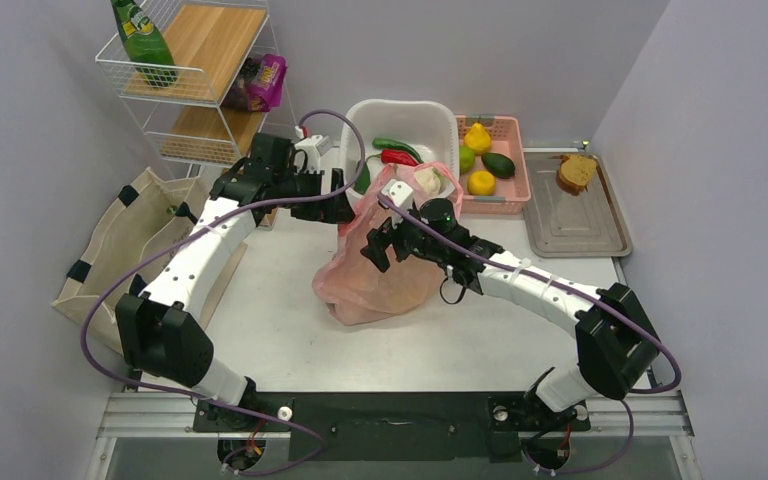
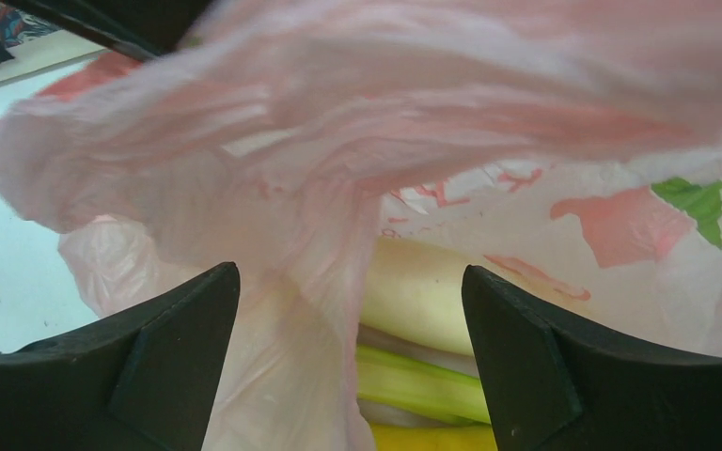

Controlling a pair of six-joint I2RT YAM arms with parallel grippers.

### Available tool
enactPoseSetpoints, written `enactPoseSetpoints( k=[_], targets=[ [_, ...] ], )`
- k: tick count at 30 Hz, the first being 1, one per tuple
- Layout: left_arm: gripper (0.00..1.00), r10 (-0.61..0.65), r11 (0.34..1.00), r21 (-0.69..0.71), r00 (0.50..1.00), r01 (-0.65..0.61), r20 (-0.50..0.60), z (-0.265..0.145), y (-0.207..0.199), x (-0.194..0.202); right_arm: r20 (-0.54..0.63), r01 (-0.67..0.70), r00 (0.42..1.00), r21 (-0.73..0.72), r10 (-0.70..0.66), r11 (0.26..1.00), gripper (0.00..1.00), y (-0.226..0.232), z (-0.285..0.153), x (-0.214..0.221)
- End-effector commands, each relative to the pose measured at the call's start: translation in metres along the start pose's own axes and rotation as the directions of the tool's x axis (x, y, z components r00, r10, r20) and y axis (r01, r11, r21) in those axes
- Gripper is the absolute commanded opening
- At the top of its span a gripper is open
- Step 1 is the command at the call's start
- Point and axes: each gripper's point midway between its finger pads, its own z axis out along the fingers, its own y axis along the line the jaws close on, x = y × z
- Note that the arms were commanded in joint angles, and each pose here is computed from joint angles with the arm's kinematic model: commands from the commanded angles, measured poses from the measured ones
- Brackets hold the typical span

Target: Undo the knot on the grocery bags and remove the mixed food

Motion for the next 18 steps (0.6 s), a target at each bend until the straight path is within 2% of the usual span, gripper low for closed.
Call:
enactPoseSetpoints(
  k=[1,5,7,10,13,15,16,17,18],
  targets=[
    [0.83,0.058,0.996,0.065,0.997,-0.061,0.055,-0.009,-0.019,-0.011,0.089,-0.015,0.996,-0.023,0.017,1.000,0.85,0.002,-0.006,-0.021],
    [0.83,0.057,0.998,0.010,0.998,-0.057,0.015,0.001,-0.008,-0.006,0.067,-0.032,0.997,-0.095,0.038,0.995,0.87,0.016,0.005,-0.015],
    [0.79,0.051,0.999,-0.012,0.999,-0.051,-0.004,0.005,-0.002,-0.004,0.057,-0.043,0.997,-0.119,0.050,0.992,0.87,0.021,0.010,-0.013],
    [0.66,0.053,0.998,-0.024,0.999,-0.053,-0.006,0.005,0.001,-0.004,0.053,-0.052,0.997,-0.160,0.061,0.986,0.84,0.030,0.014,-0.012],
    [0.55,0.059,0.998,-0.017,0.998,-0.059,-0.002,0.006,0.000,-0.006,0.056,-0.065,0.995,-0.189,0.077,0.980,0.76,0.038,0.021,-0.015],
    [0.38,0.061,0.998,-0.005,0.998,-0.061,-0.001,0.004,-0.002,-0.007,0.053,-0.075,0.995,-0.193,0.086,0.978,0.58,0.039,0.023,-0.015],
    [0.32,0.062,0.998,-0.006,0.998,-0.062,0.001,0.004,-0.001,-0.007,0.051,-0.076,0.995,-0.193,0.088,0.978,0.41,0.039,0.023,-0.015],
    [0.22,0.063,0.998,-0.012,0.998,-0.063,0.006,0.003,0.000,-0.009,0.046,-0.078,0.995,-0.194,0.089,0.978,0.32,0.037,0.021,-0.016],
    [0.16,0.062,0.998,-0.018,0.998,-0.062,0.012,0.000,0.003,-0.011,0.031,-0.085,0.995,-0.190,0.092,0.978,0.12,0.035,0.018,-0.014]
  ],
)
